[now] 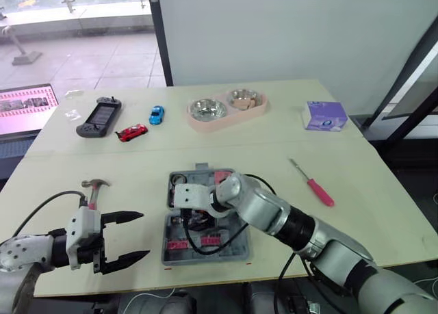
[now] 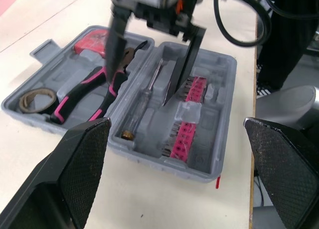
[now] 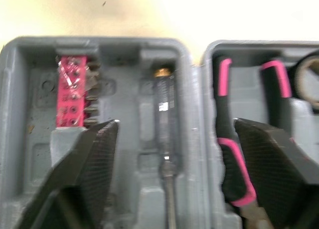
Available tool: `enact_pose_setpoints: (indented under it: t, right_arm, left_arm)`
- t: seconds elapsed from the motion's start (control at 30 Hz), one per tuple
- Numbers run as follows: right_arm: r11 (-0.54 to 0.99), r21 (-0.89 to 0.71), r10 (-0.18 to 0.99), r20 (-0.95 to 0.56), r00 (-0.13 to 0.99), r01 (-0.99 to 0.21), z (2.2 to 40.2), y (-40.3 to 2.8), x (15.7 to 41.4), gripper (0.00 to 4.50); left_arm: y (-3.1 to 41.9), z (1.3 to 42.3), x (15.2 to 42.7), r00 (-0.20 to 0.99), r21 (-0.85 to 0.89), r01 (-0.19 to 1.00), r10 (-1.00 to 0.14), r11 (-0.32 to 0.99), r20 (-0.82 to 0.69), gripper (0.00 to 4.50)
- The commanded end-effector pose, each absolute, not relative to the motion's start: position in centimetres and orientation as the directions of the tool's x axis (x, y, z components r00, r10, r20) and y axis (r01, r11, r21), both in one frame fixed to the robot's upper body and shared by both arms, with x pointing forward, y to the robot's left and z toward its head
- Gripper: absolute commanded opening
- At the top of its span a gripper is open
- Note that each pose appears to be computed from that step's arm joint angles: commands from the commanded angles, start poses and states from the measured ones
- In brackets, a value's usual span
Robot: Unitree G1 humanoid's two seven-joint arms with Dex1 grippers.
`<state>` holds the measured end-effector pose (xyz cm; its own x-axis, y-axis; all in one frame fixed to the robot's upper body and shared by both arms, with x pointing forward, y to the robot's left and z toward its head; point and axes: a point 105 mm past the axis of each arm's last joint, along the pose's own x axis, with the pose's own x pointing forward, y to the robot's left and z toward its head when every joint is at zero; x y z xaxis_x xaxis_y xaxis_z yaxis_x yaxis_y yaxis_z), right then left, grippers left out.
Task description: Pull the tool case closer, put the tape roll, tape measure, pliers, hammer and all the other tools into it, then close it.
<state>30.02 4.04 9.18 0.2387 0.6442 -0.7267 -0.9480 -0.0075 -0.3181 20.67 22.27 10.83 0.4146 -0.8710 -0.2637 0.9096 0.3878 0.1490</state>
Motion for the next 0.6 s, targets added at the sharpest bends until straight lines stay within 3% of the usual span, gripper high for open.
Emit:
enact_pose_setpoints:
  t: [0.03,0.13,0.23,0.4,0.43,0.6]
  right_arm:
    - [-0.006,-0.343,0.696,-0.676,0.242,-0.939,11.3,4.4,29.7,3.65]
    - [0.007,-0.323,0.714,-0.661,0.231,-0.946,11.5,4.3,29.5,3.65]
    - [0.025,-0.31,0.736,-0.638,0.227,-0.95,11.2,4.2,29.3,2.86]
    - [0.024,-0.297,0.757,-0.618,0.211,-0.955,10.1,3.9,29.1,0.38]
    - [0.023,-0.298,0.757,-0.618,0.212,-0.954,10.0,3.8,29.2,0.08]
    - [0.047,-0.29,0.752,-0.62,0.224,-0.956,8.9,3.6,29.5,0.08]
  left_arm:
    - [22.2,11.6,20.5,0.416,0.17,0.908,-0.872,0.383,-0.257,4.5]
    - [22.2,11.6,20.5,0.416,0.165,0.908,-0.872,0.385,-0.257,4.5]
    - [22.2,11.5,20.5,0.419,0.162,0.907,-0.87,0.388,-0.259,4.5]
    - [22.3,11.5,20.6,0.422,0.161,0.906,-0.868,0.392,-0.262,4.5]
    - [22.3,11.5,20.6,0.423,0.161,0.906,-0.868,0.393,-0.262,4.5]
    - [22.4,11.4,20.6,0.422,0.159,0.906,-0.867,0.393,-0.265,4.5]
